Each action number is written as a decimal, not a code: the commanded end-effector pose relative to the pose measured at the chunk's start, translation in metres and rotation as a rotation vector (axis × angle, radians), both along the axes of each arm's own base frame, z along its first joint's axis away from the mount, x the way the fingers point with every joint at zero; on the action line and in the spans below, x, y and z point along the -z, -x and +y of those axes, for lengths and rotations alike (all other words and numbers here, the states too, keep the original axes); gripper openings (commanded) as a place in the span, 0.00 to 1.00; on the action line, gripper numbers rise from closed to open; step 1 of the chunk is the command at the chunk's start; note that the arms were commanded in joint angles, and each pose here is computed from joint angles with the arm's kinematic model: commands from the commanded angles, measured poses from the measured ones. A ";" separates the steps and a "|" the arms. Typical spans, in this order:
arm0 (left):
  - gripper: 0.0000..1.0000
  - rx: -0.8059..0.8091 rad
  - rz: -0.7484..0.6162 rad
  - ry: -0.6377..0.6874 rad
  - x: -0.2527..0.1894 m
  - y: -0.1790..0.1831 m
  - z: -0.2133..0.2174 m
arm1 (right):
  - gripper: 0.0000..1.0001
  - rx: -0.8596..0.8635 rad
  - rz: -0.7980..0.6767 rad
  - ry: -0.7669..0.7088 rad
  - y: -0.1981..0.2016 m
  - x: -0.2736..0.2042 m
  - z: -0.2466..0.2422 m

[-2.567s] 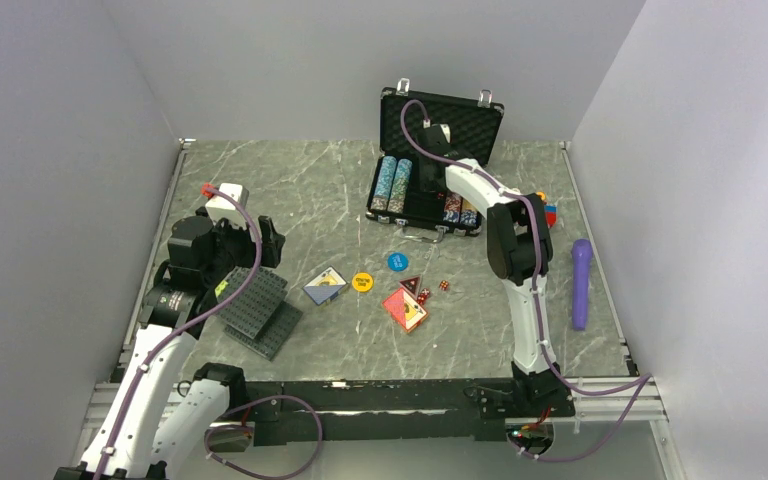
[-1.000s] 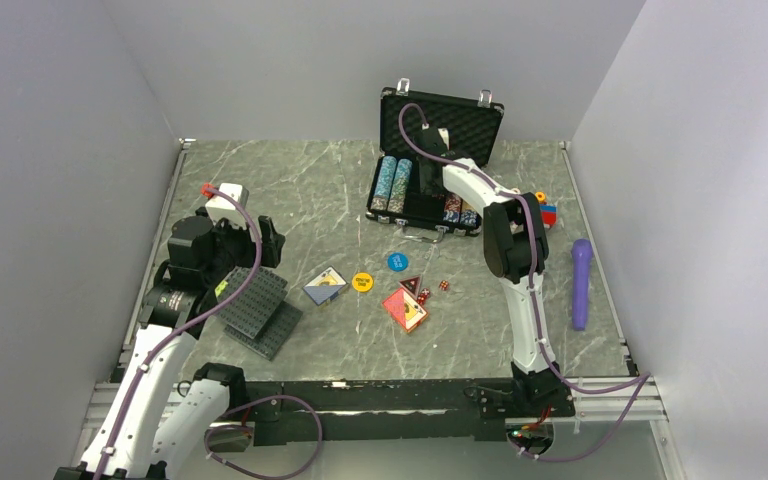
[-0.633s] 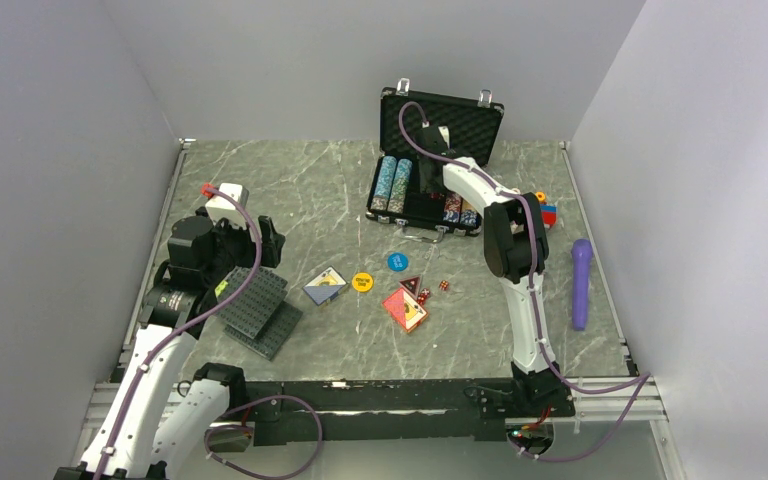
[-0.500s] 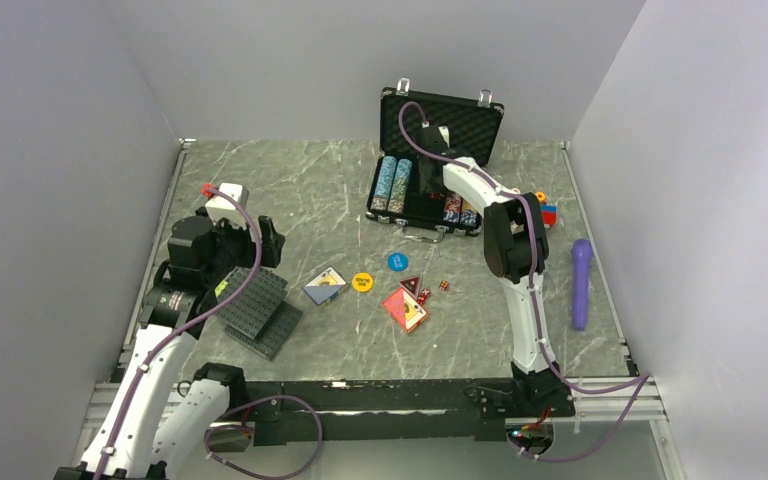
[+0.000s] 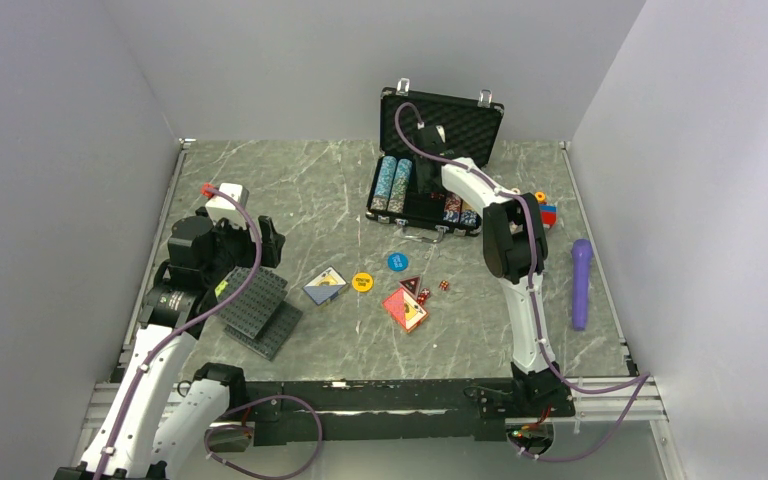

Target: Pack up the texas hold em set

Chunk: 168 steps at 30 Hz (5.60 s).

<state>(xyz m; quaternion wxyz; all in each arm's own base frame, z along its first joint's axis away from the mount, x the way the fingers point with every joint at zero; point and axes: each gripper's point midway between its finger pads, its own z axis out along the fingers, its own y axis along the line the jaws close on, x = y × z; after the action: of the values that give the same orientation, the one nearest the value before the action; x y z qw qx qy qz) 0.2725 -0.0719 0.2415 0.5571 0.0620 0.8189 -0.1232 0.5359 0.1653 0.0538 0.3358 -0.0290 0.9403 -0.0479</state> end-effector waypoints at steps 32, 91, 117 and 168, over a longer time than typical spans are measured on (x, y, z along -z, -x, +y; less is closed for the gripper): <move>0.99 0.014 -0.036 0.000 -0.011 -0.002 -0.002 | 0.32 0.011 -0.015 0.047 -0.005 0.003 0.003; 0.99 0.022 -0.045 0.008 -0.013 0.000 -0.004 | 0.00 0.089 0.063 0.033 0.001 -0.013 -0.008; 0.99 0.016 -0.041 0.005 -0.012 0.000 -0.003 | 0.00 0.110 0.137 -0.021 0.010 0.011 -0.012; 0.99 0.015 -0.055 -0.011 -0.012 0.000 -0.001 | 0.79 -0.097 -0.072 -0.082 0.008 -0.066 0.009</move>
<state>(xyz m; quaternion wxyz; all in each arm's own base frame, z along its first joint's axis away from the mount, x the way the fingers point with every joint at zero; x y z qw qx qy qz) 0.2723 -0.0723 0.2415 0.5574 0.0659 0.8185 -0.1229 0.5205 0.1667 0.0556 0.2972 -0.0326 0.9540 -0.0213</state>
